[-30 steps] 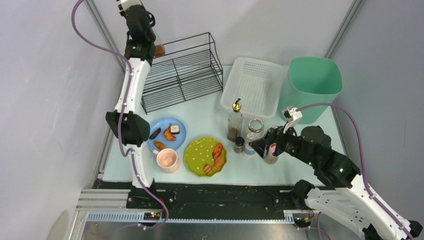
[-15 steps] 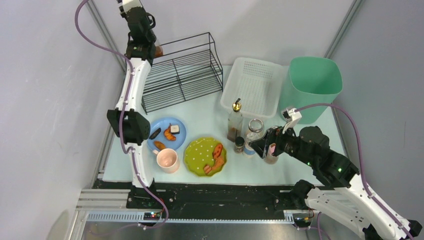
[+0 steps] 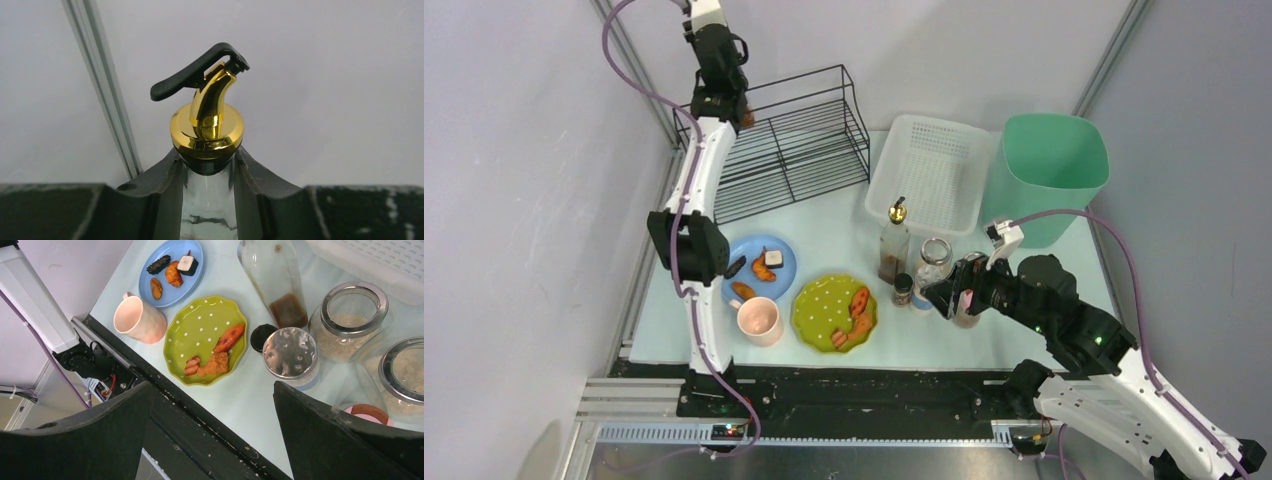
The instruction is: Clear the kitchen counter
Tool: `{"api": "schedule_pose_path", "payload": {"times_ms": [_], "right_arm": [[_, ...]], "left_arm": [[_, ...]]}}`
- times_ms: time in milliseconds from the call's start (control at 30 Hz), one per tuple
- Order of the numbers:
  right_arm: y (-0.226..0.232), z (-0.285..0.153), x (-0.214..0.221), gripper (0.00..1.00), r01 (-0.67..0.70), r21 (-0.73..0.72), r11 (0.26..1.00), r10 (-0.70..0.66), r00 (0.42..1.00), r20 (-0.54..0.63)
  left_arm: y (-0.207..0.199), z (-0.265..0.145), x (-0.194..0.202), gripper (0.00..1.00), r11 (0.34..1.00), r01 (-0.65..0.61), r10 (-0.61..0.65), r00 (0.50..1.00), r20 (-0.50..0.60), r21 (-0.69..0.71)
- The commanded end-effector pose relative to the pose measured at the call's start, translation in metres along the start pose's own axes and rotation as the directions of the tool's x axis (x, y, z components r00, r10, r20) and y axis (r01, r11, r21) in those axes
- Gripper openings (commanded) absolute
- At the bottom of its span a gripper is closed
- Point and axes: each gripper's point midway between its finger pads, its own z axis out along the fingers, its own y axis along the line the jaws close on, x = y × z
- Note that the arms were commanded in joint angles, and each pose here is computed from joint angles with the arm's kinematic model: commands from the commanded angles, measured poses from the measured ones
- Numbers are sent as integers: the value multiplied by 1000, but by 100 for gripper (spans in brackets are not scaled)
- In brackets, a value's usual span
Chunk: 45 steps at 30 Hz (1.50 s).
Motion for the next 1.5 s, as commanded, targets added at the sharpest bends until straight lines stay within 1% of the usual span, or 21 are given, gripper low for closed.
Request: {"api": "schedule_pose_path", "payload": {"times_ms": [0,267,500,667,767,900,967,1133,1200,1233,1267,1300,1333,1367,1433,1467], "right_arm": [[4,-1,-9,94,0,-14,1000,1,999,41],[2,0,-5,94,7,-9,1000,-7,1000,28],[3,3,-2,94,13,-22,1000,-13,1000,18],[4,5,-1,94,15,-29,999,-14,1000,10],[5,4,0,95,14,-32,999,-14,1000,10],[3,3,1,95,14,-27,1000,-13,1000,12],[3,3,1,95,12,-28,1000,-12,1000,13],[3,1,1,95,7,-27,1000,-6,1000,16],[2,0,2,95,3,-24,1000,-3,1000,18],[2,0,2,95,2,-23,1000,-2,1000,19],[2,-1,1,95,1,-23,1000,0,1000,22],[2,-2,1,95,-1,-23,1000,1,1000,23],[2,-3,1,95,-1,-22,1000,2,1000,25],[2,-3,1,95,-4,-22,1000,4,1000,25],[1,-5,1,95,-9,-18,1000,10,1000,27],[0,-6,2,95,-10,-15,1000,11,1000,28]], "left_arm": [[-26,-5,-28,0,998,24,-29,994,102,51],[-58,-7,-15,0,995,25,-34,994,99,94],[-81,-13,-15,0,990,41,-57,992,113,137],[-89,-13,-19,0,985,77,-97,987,127,155],[-93,-12,-14,0,982,100,-120,986,119,160],[-96,-12,-6,0,982,98,-116,987,107,159],[-98,-13,-4,3,982,100,-118,988,103,161],[-103,-16,1,17,981,89,-106,990,91,174],[-104,-18,3,27,981,78,-94,992,86,175],[-104,-19,5,38,982,71,-87,993,82,174],[-104,-20,6,46,983,67,-82,993,80,173],[-104,-20,10,63,983,61,-74,995,72,173],[-104,-22,7,69,983,63,-77,994,74,173],[-102,-23,7,79,983,61,-74,995,72,171],[-98,-25,6,88,986,31,-44,996,76,163],[-97,-26,4,90,986,31,-44,996,80,161]]}}
